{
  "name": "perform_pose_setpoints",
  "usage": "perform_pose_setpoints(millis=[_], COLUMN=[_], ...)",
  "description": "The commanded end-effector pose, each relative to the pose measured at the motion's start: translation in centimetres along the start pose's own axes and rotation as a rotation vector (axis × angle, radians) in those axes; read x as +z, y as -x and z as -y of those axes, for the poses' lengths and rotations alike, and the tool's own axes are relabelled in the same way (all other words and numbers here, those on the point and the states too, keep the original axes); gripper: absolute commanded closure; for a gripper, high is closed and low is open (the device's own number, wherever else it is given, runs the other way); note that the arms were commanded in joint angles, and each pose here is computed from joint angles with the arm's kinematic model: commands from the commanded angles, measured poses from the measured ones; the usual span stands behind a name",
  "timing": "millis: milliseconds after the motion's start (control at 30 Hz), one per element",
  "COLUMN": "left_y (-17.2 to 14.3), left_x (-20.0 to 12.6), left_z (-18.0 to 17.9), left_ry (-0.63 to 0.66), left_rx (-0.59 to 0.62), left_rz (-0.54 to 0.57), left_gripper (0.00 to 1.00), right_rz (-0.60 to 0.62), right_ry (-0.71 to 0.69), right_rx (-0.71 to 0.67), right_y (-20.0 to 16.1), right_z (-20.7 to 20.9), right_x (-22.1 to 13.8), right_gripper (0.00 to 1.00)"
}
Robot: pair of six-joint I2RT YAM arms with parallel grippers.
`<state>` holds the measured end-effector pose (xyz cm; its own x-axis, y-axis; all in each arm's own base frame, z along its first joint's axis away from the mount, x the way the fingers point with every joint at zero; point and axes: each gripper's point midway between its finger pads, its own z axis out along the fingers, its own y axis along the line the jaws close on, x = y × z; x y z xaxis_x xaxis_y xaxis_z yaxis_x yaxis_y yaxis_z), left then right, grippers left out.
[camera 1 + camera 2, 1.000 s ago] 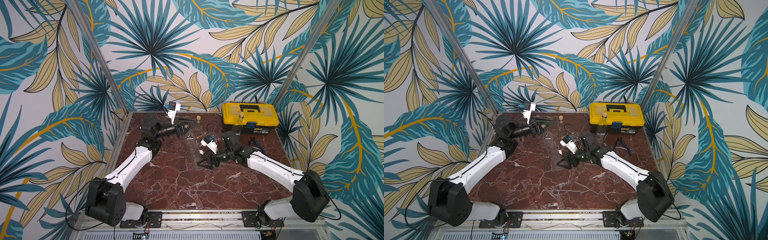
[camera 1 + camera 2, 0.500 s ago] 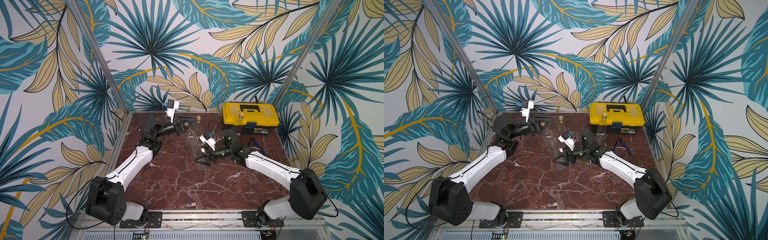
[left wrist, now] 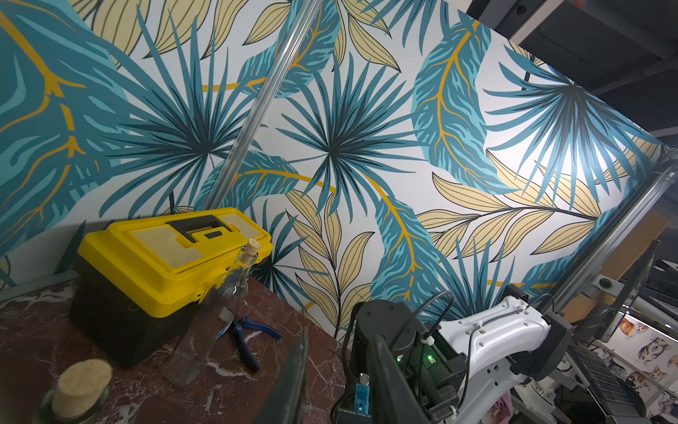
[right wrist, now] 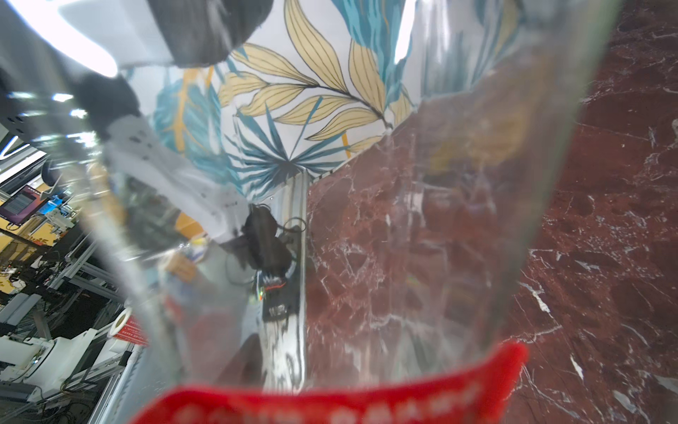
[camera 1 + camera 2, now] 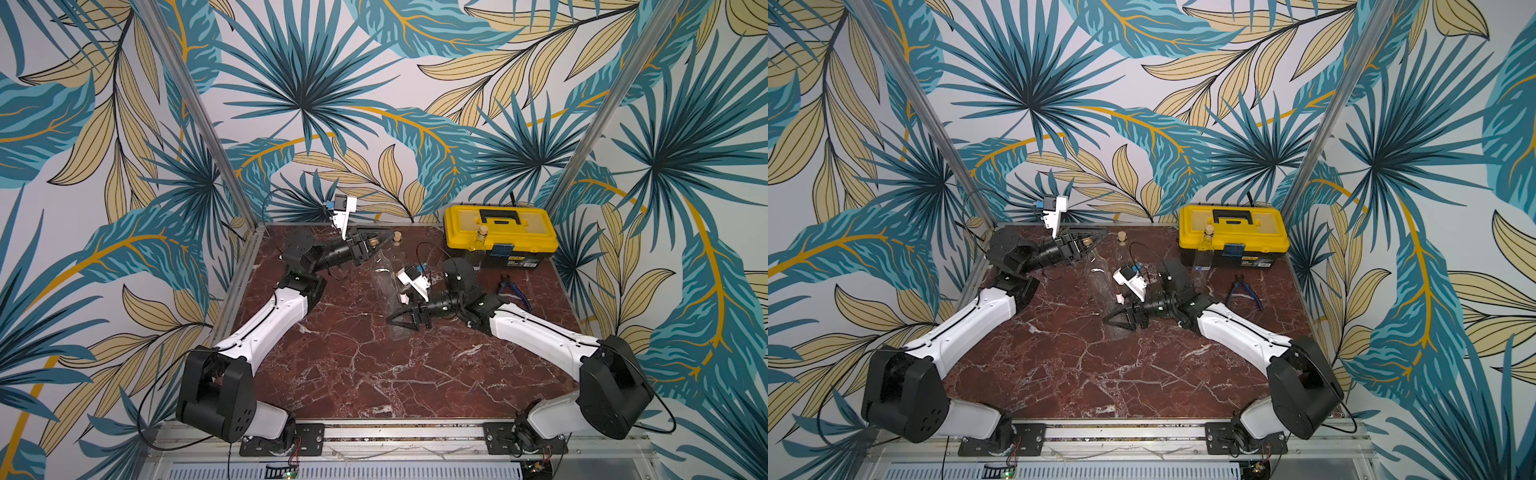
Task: Remove the label from the bottle
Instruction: Adjust the bottle at the center of the board.
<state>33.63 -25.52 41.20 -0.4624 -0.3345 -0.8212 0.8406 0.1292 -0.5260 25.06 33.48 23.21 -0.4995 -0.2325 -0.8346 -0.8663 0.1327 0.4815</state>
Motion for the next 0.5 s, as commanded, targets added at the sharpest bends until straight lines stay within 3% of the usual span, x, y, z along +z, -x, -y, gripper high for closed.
perform_pose_setpoints(millis=[0, 133, 300, 467], left_y=[1.6, 0.7, -0.5, -2.0], left_x=[-0.3, -0.8, -1.1, -1.1], left_z=[1.3, -0.2, -2.1, -3.3], left_ry=[-0.010, 0.044, 0.107, 0.154], left_rx=[0.055, 0.036, -0.007, -0.037], left_rz=[0.073, 0.094, 0.094, 0.070], left_gripper=[0.89, 0.54, 0.48, 0.46], right_rz=[-0.002, -0.011, -0.019, -0.007], right_ry=[-0.154, -0.259, -0.371, -0.465], right_rx=[0.072, 0.040, 0.002, -0.032], right_y=[-0.7, -0.8, -0.7, -0.5], right_z=[2.5, 3.7, 5.0, 5.9], right_x=[-0.9, -1.7, -2.5, -3.4], right_gripper=[0.79, 0.89, 1.00, 1.00])
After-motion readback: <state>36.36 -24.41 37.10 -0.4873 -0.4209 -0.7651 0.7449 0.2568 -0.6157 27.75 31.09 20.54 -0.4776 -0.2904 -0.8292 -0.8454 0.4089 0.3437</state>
